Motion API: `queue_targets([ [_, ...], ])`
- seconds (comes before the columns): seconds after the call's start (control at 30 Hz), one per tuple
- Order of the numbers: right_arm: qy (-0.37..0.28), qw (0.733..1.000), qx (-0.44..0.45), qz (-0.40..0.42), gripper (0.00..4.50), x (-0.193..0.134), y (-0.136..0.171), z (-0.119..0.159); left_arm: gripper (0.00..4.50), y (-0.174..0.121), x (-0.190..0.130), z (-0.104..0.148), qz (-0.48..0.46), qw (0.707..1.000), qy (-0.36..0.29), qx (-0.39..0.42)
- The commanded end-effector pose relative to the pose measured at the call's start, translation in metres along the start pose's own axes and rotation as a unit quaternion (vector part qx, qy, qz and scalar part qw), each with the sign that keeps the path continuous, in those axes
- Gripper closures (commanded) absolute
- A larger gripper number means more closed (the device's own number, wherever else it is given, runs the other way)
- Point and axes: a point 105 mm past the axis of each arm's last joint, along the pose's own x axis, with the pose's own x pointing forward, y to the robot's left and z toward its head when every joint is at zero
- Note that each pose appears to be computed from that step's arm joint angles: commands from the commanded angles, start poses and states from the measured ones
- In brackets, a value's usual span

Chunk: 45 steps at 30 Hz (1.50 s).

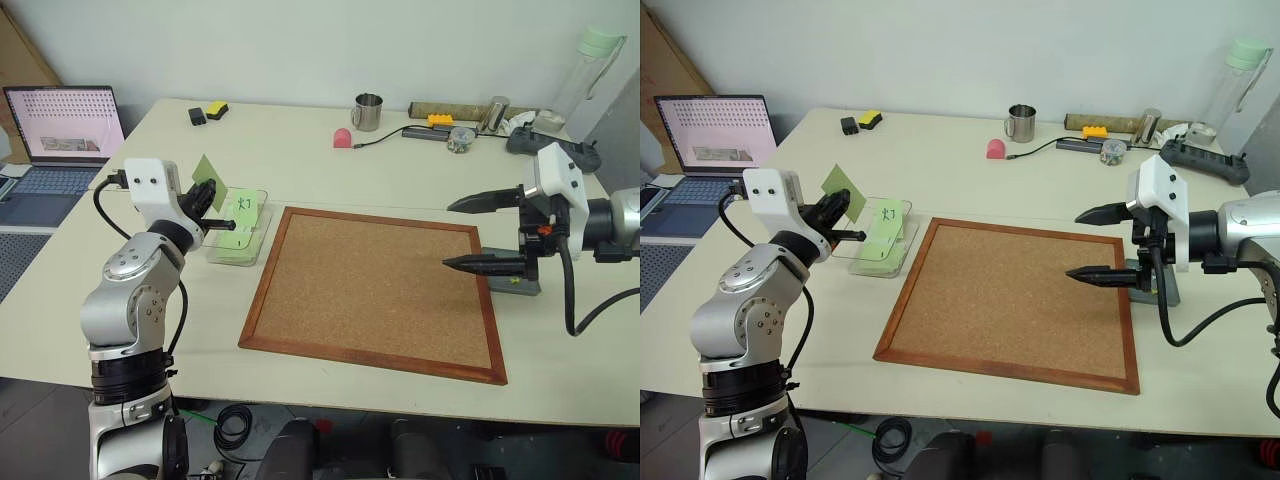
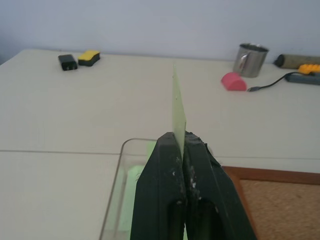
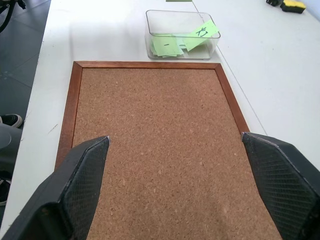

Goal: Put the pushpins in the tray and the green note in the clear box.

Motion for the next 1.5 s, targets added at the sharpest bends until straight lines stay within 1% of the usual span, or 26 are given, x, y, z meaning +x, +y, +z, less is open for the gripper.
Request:
queue_targets([
  [0.03, -0.007, 1.000, -0.012, -0.008, 0.07, -0.004, -0.001, 0.008, 4.50, 0.002, 0.000, 0.007, 0.005, 1.000, -0.006, 0.014],
  [0.1, -0.008, 1.000, -0.011, -0.011, 0.07, -0.004, -0.001, 0.009, 4.50, 0.002, 0.001, 0.006, 0.004, 1.000, -0.002, 0.011],
  [0.17, -0.008, 1.000, -0.010, -0.011, 0.00, -0.004, 0.000, 0.008, 4.10, -0.001, 0.002, 0.005, -0.010, 1.000, 0.004, 0.012],
  [0.23, -0.007, 1.000, -0.009, -0.012, 0.00, -0.004, 0.000, 0.007, 3.88, -0.005, 0.003, 0.004, -0.022, 1.000, 0.007, 0.016],
  [0.27, -0.006, 1.000, -0.008, -0.013, 0.00, -0.004, 0.000, 0.007, 3.60, -0.005, 0.003, 0.004, -0.025, 1.000, 0.008, 0.017],
  [0.3, -0.006, 1.000, -0.008, -0.013, 0.00, -0.004, 0.000, 0.007, 3.48, -0.006, 0.003, 0.005, -0.026, 0.999, 0.008, 0.018],
  [0.57, 0.001, 1.000, -0.006, -0.016, 0.00, -0.004, -0.001, 0.002, 2.00, -0.013, -0.001, 0.010, -0.051, 0.998, 0.003, 0.036],
  [0.6, 0.003, 1.000, -0.007, -0.017, 0.00, -0.005, -0.001, 0.001, 1.89, -0.014, -0.002, 0.011, -0.060, 0.997, 0.003, 0.042],
  [0.63, 0.007, 1.000, -0.009, -0.019, 0.00, -0.006, -0.002, 0.000, 1.61, -0.015, -0.004, 0.014, -0.071, 0.996, 0.002, 0.054],
  [0.7, 0.021, 0.999, -0.017, -0.025, 0.00, -0.010, -0.003, -0.006, 1.34, -0.013, -0.011, 0.019, -0.094, 0.991, 0.010, 0.094],
  [0.8, 0.041, 0.998, -0.021, -0.044, 0.00, -0.020, -0.006, -0.016, 1.34, 0.002, -0.027, 0.023, -0.135, 0.975, 0.047, 0.172],
  [0.9, 0.067, 0.995, -0.021, -0.070, 0.00, -0.033, -0.010, -0.029, 1.34, 0.018, -0.051, 0.021, -0.185, 0.948, 0.093, 0.240],
  [1.0, 0.112, 0.990, -0.010, -0.086, 0.00, -0.050, -0.006, -0.052, 1.34, 0.048, -0.077, 0.021, -0.197, 0.928, 0.147, 0.280],
  [1.1, 0.140, 0.985, 0.010, -0.104, 0.00, -0.067, -0.003, -0.070, 1.34, 0.080, -0.094, 0.019, -0.188, 0.916, 0.192, 0.298],
  [1.23, 0.168, 0.975, 0.037, -0.143, 0.00, -0.092, -0.006, -0.089, 1.34, 0.111, -0.114, 0.009, -0.174, 0.907, 0.235, 0.304],
  [1.33, 0.182, 0.969, 0.054, -0.159, 0.00, -0.106, -0.005, -0.100, 1.34, 0.119, -0.122, 0.002, -0.173, 0.908, 0.242, 0.296],
  [1.5, 0.189, 0.966, 0.061, -0.169, 0.00, -0.113, -0.007, -0.108, 1.34, 0.119, -0.123, -0.003, -0.178, 0.914, 0.233, 0.280],
])
